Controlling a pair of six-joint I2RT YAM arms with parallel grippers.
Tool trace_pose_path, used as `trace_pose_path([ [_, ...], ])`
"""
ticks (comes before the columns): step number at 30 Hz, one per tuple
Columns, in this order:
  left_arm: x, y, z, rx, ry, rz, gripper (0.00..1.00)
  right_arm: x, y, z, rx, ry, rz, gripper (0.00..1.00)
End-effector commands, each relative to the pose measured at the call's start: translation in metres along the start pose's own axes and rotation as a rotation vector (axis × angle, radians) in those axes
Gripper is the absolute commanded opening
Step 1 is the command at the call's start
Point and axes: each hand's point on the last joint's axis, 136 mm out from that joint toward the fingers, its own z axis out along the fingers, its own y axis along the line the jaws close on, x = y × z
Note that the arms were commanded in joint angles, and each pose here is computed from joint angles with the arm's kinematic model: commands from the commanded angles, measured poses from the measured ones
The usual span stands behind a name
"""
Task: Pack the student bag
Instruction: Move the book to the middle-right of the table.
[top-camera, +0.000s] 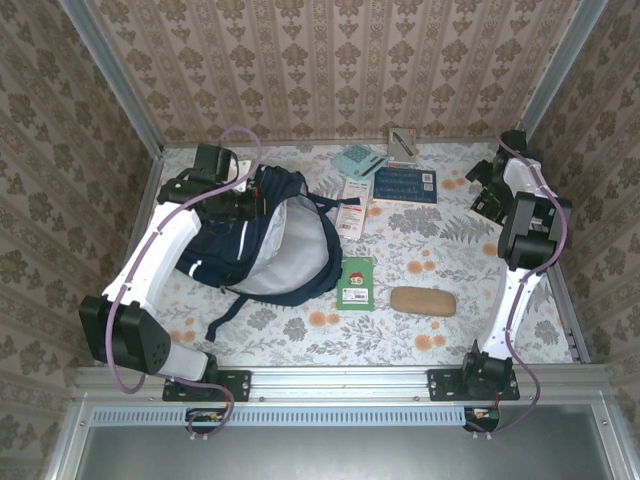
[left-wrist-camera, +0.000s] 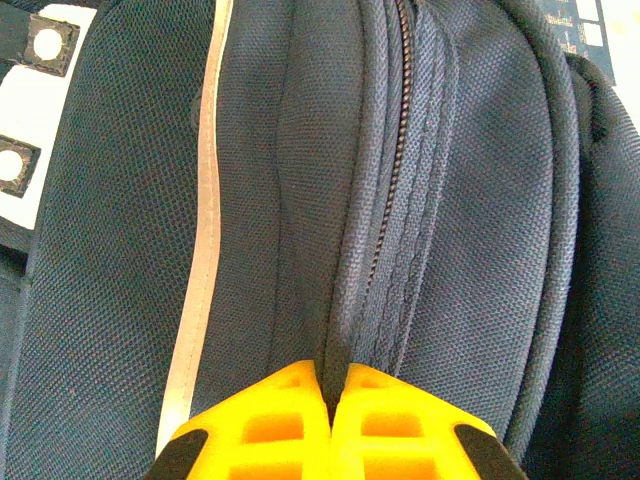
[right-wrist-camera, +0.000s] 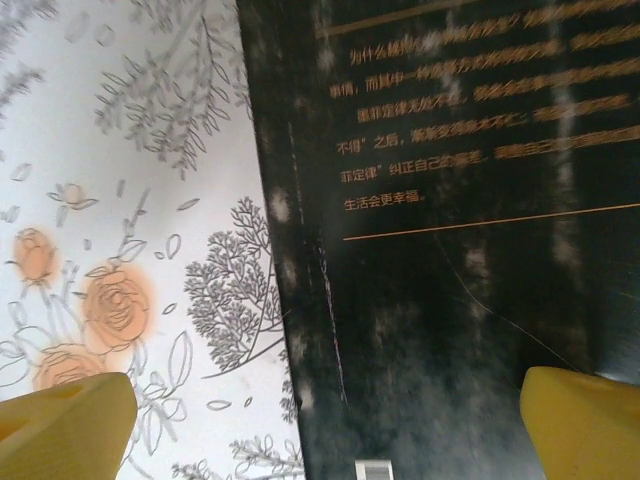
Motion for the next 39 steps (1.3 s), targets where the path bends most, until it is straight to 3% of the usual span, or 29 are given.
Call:
trace_pose_path([
  [1,-0.015,-0.001,-0.014,0.002,-0.074,0.007,0.00,0.033,0.009,0.008,-0.040,0.156,0.037,0.99],
  [6,-0.016,-0.001,-0.012,0.004,-0.078,0.009,0.00,0.080,0.016,-0.002,-0.028,0.221,0.025,1.00],
  [13,-0.016,0.000,-0.002,0.017,-0.067,-0.013,0.00,0.180,0.036,-0.018,-0.085,0.358,-0.022,1.00],
  [18,-0.015,0.001,0.003,0.021,-0.059,-0.020,0.00,0.238,0.039,-0.042,-0.048,0.374,-0.184,1.00],
  [23,-0.010,0.007,0.013,0.003,-0.041,-0.037,0.00,0.279,0.048,-0.070,-0.101,0.411,-0.263,1.00],
  [29,-0.003,0.011,0.024,-0.013,-0.013,-0.043,0.00,0.292,0.056,-0.100,-0.143,0.413,-0.308,1.00],
  [31,-0.002,0.008,0.027,-0.009,-0.007,-0.036,0.14,0.283,0.057,-0.112,-0.148,0.373,-0.323,1.00],
  [35,-0.007,-0.009,0.029,0.012,-0.009,-0.001,0.27,0.251,0.052,-0.129,-0.144,0.250,-0.329,1.00],
  [39,-0.012,-0.030,0.033,0.043,-0.015,0.025,0.31,0.218,0.024,-0.123,-0.083,0.182,-0.257,1.00],
])
